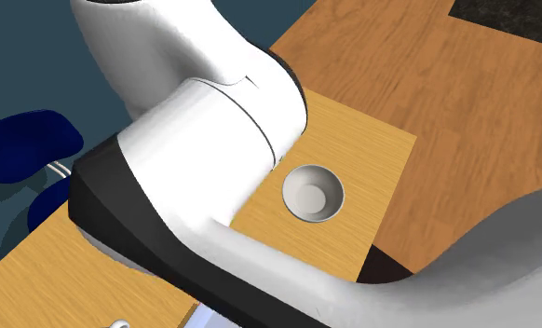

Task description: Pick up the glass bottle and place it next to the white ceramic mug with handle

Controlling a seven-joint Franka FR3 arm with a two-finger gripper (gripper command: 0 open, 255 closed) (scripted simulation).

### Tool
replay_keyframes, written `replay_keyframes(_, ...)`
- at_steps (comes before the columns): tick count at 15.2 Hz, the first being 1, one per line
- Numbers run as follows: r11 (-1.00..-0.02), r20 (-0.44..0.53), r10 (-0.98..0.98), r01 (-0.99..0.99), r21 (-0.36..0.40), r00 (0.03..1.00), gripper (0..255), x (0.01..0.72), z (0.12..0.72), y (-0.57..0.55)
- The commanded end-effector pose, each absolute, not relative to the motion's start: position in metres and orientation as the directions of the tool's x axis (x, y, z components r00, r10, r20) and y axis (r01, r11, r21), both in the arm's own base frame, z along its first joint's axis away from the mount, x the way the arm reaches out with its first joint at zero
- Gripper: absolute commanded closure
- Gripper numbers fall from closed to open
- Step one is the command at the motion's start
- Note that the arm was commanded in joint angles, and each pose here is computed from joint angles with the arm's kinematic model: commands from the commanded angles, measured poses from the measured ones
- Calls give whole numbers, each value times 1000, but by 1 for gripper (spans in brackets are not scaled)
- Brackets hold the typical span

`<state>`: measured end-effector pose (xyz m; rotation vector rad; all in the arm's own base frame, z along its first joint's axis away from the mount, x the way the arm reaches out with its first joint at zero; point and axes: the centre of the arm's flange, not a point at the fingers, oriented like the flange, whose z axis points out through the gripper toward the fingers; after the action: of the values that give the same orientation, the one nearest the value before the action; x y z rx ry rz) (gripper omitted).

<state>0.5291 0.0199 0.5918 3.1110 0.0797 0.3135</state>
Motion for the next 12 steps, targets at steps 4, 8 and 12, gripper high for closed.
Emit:
replay_keyframes(4,-999,200,51,48,19,978,255,506,591,83)
replay_keyframes(8,-999,200,51,48,19,978,255,488,591,133)
replay_keyframes(12,-999,200,51,48,19,978,255,470,591,183)
